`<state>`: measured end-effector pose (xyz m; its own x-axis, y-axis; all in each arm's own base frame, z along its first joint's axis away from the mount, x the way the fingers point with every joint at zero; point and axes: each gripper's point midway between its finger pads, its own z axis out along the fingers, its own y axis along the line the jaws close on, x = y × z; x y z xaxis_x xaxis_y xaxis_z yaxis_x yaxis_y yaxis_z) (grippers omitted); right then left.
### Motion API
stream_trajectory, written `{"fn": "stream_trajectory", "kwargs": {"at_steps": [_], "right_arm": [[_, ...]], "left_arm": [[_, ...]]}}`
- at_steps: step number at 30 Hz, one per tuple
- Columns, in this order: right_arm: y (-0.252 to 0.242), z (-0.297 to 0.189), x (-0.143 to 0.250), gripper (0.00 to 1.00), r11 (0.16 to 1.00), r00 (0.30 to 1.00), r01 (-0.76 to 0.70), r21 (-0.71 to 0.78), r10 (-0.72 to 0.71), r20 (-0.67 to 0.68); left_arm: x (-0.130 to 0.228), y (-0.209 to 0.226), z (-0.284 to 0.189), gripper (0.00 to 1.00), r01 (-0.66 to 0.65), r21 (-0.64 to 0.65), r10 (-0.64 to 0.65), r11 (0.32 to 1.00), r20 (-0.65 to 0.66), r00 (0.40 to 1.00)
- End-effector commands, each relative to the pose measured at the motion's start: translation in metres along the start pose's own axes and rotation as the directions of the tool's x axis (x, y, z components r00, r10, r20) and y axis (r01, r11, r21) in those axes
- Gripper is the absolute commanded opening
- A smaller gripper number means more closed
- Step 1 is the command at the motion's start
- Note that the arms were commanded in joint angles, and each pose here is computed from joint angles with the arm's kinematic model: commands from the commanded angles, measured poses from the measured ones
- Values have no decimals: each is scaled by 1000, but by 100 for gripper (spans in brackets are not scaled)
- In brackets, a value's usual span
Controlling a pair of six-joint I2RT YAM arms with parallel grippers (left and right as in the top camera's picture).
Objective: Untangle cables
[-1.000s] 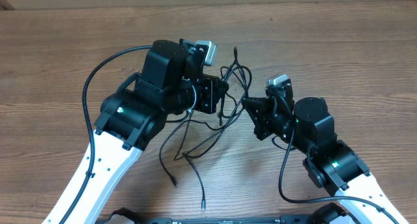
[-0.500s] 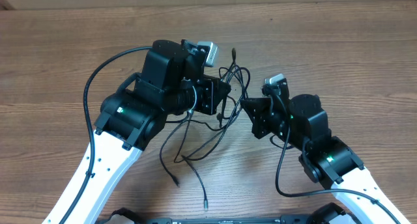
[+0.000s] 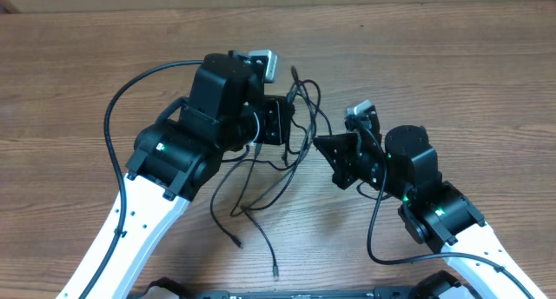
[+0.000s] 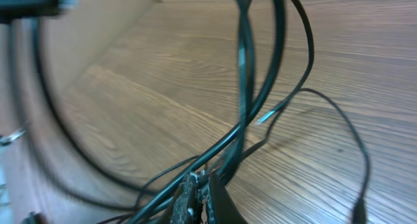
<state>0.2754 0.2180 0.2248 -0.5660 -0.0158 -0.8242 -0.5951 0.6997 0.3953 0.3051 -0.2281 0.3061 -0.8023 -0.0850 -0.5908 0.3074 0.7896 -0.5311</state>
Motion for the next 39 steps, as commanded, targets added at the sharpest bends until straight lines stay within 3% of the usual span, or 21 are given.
{"fn": "stream_trajectory", "kwargs": {"at_steps": [1,6,7,9,10,13,17,18,21,26,30,34,39], "right_arm": [[20,-5,-8,4,996,1000,26,-90,-24,20],[22,-10,-14,5,995,998,37,-88,-33,45],[20,-10,-14,7,996,998,37,-79,-33,47],[16,-9,-16,29,998,998,35,-53,-32,54],[12,-9,-16,33,999,998,34,-34,-32,59],[7,-9,-18,41,999,997,32,-2,-32,68],[3,-6,-16,41,1000,998,27,9,-27,58],[1,-5,-15,40,1000,998,24,18,-25,55],[-2,-1,-12,21,1000,999,19,24,-20,42],[-3,0,-12,20,999,999,18,30,-19,42],[-18,-2,-16,49,993,998,12,115,-19,63],[-26,-3,-17,53,986,997,8,166,-20,72],[-33,-4,-14,57,979,998,2,203,-16,65]], "left_arm": [[-10,14,-8,4,72,-90,-66,993,68,996],[-5,6,-6,4,66,-41,-64,997,32,997],[-2,0,-6,4,55,-11,-55,998,16,998],[5,-16,-7,4,13,81,-11,997,-31,999],[9,-25,-8,4,-9,134,16,991,-53,998],[15,-45,-12,4,-33,250,57,968,-88,994],[14,-58,-16,4,-44,318,75,947,-88,993],[14,-59,-16,4,-45,322,77,946,-86,993],[13,-57,-15,4,-50,314,80,948,-82,993],[13,-57,-15,4,-50,315,80,948,-81,994],[13,-57,-15,4,-54,310,82,949,-78,994],[9,-43,-11,4,-53,233,67,971,-55,996],[9,-44,-11,4,-52,237,67,970,-56,996]]}}
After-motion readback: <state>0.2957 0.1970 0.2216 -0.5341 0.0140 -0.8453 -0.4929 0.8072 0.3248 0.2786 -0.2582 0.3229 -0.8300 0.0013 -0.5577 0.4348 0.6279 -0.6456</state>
